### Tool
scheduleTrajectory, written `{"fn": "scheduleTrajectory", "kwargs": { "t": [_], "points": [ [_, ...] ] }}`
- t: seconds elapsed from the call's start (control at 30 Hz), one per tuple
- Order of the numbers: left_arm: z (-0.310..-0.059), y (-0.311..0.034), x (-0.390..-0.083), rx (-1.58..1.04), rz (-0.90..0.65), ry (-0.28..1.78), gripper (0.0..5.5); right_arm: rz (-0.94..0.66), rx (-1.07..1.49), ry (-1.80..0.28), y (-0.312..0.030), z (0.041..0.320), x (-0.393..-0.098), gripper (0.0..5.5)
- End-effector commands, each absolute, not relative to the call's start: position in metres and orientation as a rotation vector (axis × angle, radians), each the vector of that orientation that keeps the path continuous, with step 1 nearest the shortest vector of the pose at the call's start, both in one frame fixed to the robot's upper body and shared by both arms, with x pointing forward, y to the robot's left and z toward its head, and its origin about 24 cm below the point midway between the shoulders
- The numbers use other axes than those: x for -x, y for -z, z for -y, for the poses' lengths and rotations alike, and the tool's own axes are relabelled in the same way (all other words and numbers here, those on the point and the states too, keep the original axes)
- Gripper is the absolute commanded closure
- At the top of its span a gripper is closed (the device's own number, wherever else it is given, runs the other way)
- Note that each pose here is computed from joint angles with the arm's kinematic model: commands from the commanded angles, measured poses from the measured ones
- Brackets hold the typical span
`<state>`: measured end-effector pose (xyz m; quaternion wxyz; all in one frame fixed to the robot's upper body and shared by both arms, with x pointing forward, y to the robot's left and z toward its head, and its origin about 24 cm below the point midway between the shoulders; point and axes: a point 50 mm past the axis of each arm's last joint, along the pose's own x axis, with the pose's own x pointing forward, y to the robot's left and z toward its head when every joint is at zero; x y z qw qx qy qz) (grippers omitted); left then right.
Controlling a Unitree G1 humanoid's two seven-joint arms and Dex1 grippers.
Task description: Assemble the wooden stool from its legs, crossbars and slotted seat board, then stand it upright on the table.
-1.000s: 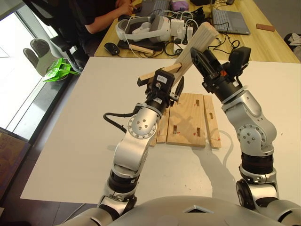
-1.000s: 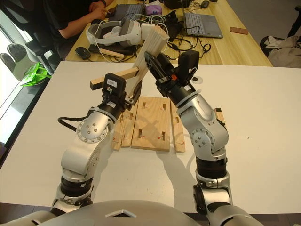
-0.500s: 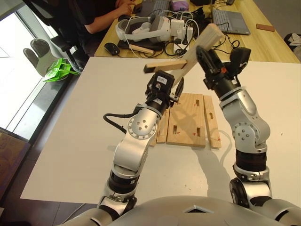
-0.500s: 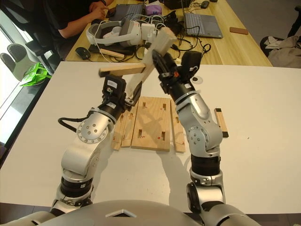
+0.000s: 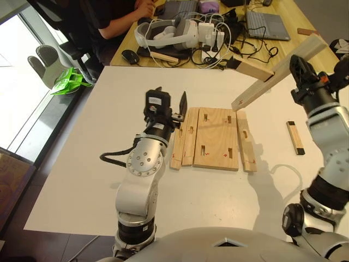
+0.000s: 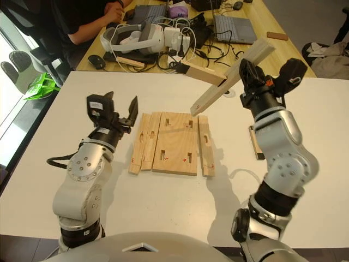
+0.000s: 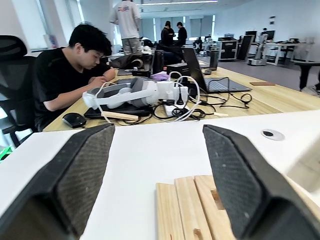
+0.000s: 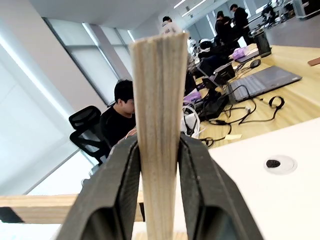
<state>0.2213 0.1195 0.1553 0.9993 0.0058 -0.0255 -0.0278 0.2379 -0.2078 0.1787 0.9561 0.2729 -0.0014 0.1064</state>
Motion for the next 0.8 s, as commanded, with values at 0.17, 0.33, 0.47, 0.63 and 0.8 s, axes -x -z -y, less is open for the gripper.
{"fn": "scheduleTrajectory", "kwargs": {
  "t": [0.17,0.33,0.47,0.63,0.8],
  "points": [
    [-0.132,-0.17,-0.241,0.072,0.058,0.08,2.25,-0.144,-0.144,-0.112,-0.166,0.185,-0.193,4.52],
    [-0.117,-0.19,-0.271,0.022,0.057,0.324,2.25,-0.08,-0.127,0.062,-0.164,0.149,-0.191,4.52],
    [-0.113,-0.196,-0.28,0.006,0.059,0.396,2.25,-0.015,-0.098,0.073,-0.169,0.127,-0.192,4.52],
    [-0.112,-0.195,-0.278,0.008,0.057,0.401,2.25,0.082,-0.02,0.001,-0.182,0.112,-0.193,4.52],
    [-0.117,-0.193,-0.277,0.018,0.059,0.355,2.25,0.162,0.025,-0.114,-0.195,0.098,-0.194,4.52]
  ]
}}
